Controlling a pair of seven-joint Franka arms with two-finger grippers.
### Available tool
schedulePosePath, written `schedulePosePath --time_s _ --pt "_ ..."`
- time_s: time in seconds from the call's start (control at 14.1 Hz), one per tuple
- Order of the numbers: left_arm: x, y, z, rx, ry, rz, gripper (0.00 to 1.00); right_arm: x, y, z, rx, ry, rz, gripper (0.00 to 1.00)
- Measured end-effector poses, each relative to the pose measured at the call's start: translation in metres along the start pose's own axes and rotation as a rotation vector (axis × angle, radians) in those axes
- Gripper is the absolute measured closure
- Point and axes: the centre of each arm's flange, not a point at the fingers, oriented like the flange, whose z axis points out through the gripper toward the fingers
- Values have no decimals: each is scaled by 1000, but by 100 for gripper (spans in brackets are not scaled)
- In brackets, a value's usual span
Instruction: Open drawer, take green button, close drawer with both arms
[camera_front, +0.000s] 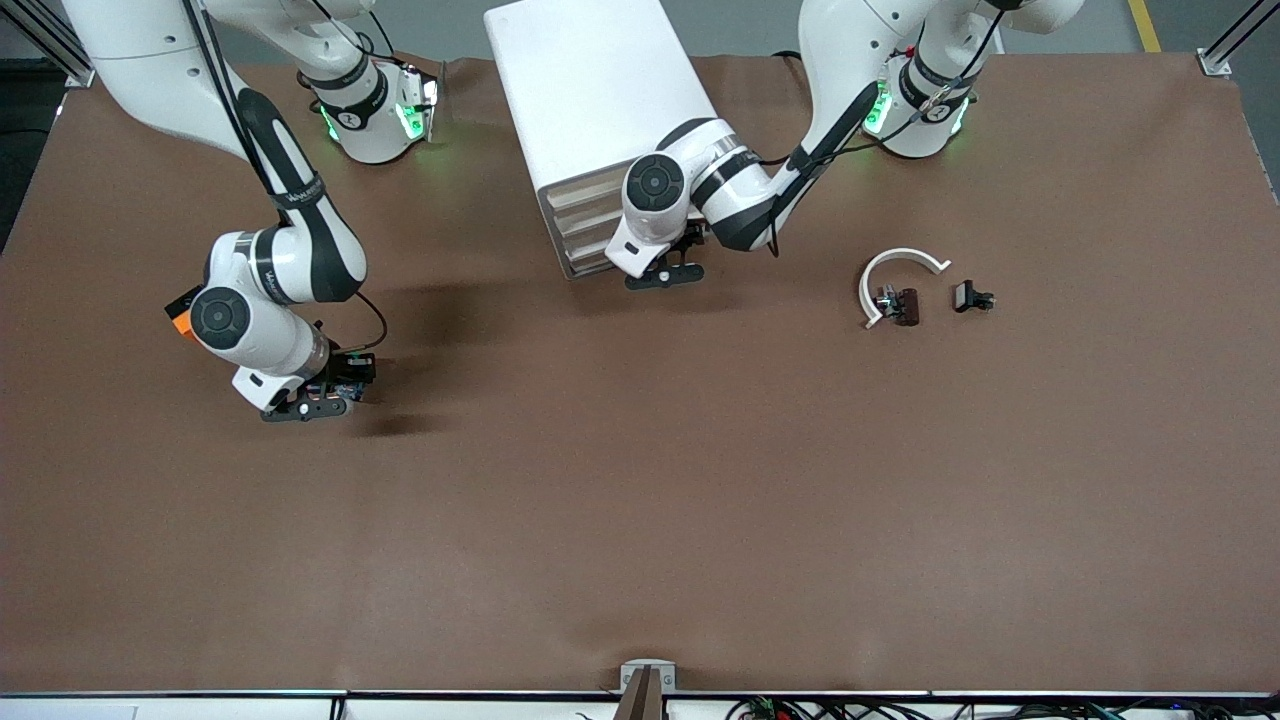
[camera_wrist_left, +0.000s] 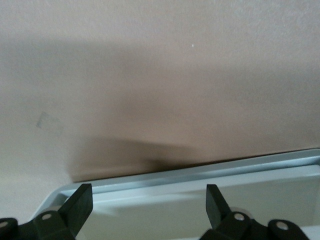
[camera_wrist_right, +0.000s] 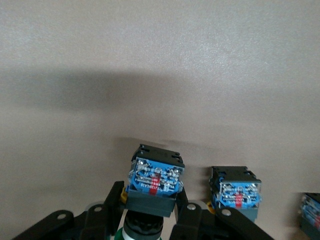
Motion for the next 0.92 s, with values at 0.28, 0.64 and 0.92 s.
schedulePosePath --time_s 0.28,0.64,0.92 --pt "-2 1 2 -23 -49 -41 0 0 -1 11 0 -10 -12 56" --pt "1 4 2 -40 -72 -63 0 2 -2 8 0 -2 -14 30" --pt "42 8 -44 -132 -25 -135 0 6 -10 -30 5 -28 11 0"
